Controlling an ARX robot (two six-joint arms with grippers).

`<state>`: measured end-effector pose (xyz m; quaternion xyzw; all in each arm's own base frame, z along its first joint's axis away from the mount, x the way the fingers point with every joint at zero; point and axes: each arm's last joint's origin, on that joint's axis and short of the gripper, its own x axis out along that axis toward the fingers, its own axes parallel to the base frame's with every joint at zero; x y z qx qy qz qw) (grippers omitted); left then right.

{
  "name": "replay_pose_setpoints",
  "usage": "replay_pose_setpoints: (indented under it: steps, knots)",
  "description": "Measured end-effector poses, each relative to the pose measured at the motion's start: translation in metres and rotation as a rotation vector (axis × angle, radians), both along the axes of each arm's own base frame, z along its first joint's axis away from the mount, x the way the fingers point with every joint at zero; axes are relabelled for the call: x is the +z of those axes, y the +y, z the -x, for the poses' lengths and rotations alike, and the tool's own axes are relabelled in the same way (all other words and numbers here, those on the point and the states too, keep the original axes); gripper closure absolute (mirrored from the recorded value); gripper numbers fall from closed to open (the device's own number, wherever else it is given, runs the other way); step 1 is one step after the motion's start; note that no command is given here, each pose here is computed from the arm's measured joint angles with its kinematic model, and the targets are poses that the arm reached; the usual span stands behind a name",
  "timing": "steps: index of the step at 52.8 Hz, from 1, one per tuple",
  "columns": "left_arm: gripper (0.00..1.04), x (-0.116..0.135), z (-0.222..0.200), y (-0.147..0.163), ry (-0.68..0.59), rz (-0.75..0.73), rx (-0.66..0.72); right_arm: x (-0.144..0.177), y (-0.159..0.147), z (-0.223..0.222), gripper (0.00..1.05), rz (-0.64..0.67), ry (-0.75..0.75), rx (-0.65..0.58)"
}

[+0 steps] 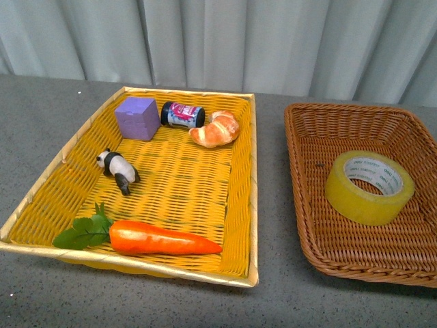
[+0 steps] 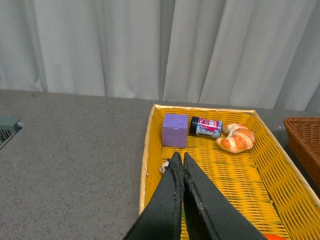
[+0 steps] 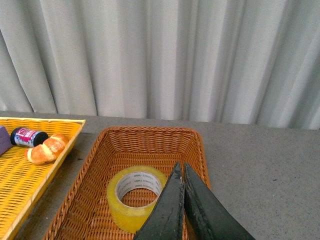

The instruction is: Move tape to another basket

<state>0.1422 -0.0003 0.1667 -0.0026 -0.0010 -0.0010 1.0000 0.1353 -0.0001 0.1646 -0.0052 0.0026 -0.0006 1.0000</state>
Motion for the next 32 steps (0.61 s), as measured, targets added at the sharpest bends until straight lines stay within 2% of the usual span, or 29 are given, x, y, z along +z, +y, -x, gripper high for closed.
replay_pose_setpoints:
  steps: [32]
  knots:
    - [1.01,0.007,0.025,0.0,-0.02,0.0,0.0,0.004,0.0,0.021,1.04,0.0,-0.014,0.002]
